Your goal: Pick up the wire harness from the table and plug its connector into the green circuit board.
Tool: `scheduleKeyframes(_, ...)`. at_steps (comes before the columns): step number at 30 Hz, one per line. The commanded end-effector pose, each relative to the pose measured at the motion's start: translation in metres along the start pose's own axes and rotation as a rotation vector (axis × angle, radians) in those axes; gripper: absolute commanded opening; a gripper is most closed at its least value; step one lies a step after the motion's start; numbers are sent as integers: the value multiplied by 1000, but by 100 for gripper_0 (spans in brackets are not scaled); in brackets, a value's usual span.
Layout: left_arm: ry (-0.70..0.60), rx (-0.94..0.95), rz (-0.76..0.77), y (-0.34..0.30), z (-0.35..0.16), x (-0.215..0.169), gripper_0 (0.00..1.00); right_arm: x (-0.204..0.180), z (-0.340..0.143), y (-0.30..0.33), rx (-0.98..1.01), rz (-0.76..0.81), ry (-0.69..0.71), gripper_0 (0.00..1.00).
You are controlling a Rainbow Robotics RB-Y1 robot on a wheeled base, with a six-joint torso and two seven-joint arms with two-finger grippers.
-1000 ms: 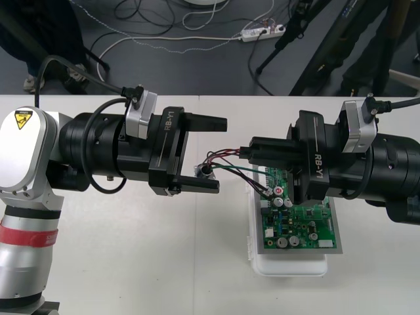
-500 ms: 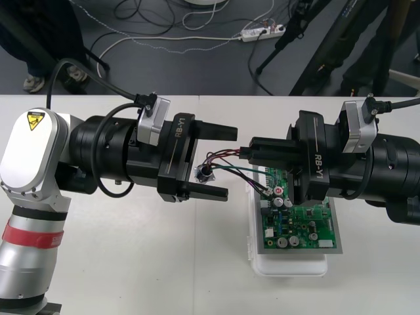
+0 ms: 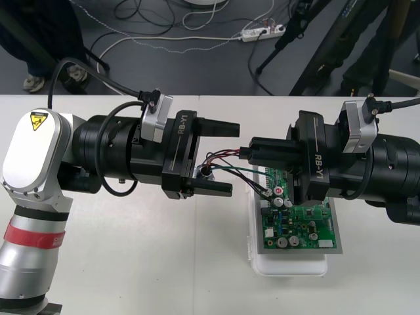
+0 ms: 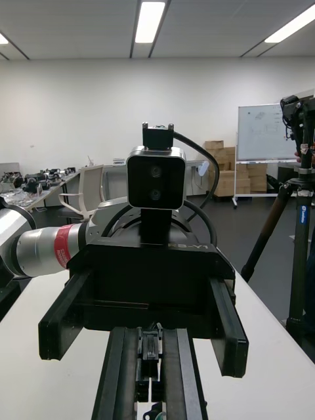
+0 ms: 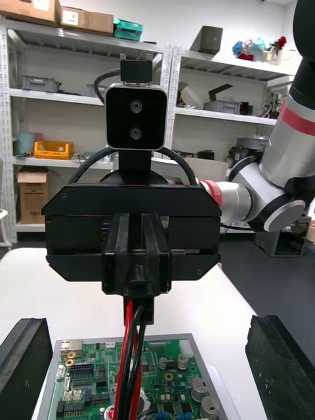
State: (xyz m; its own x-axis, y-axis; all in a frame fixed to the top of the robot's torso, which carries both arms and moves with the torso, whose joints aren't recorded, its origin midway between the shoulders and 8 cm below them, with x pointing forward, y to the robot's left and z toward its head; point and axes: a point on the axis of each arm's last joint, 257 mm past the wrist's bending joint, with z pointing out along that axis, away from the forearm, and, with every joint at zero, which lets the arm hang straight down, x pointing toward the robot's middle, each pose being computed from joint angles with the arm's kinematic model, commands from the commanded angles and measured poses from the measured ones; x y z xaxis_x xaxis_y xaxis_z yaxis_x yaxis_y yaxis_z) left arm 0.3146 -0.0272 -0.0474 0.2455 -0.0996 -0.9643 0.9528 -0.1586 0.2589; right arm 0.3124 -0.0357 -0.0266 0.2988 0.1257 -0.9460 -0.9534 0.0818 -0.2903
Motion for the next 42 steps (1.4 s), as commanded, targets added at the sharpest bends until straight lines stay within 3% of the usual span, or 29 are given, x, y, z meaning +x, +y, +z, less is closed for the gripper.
scheduleKeyframes(1,-31,-13,118,12,18,-19,84,-13,8,14,-32,-30,-39,0)
scheduleKeyframes(11,-33,-21,122,14,18,-19,78,-13,8,14,-32,-33,-39,0)
scheduleKeyframes(14,-41,-23,127,15,18,-22,62,-12,8,14,-32,-34,-38,0)
scheduleKeyframes(15,-43,-24,128,15,18,-23,54,-13,8,14,-32,-33,-39,0)
scheduleKeyframes(17,-44,-22,130,14,18,-23,0,-12,8,14,-32,-34,-38,0)
scheduleKeyframes(42,-82,-13,144,13,18,-34,0,-14,6,15,-35,-29,-43,0)
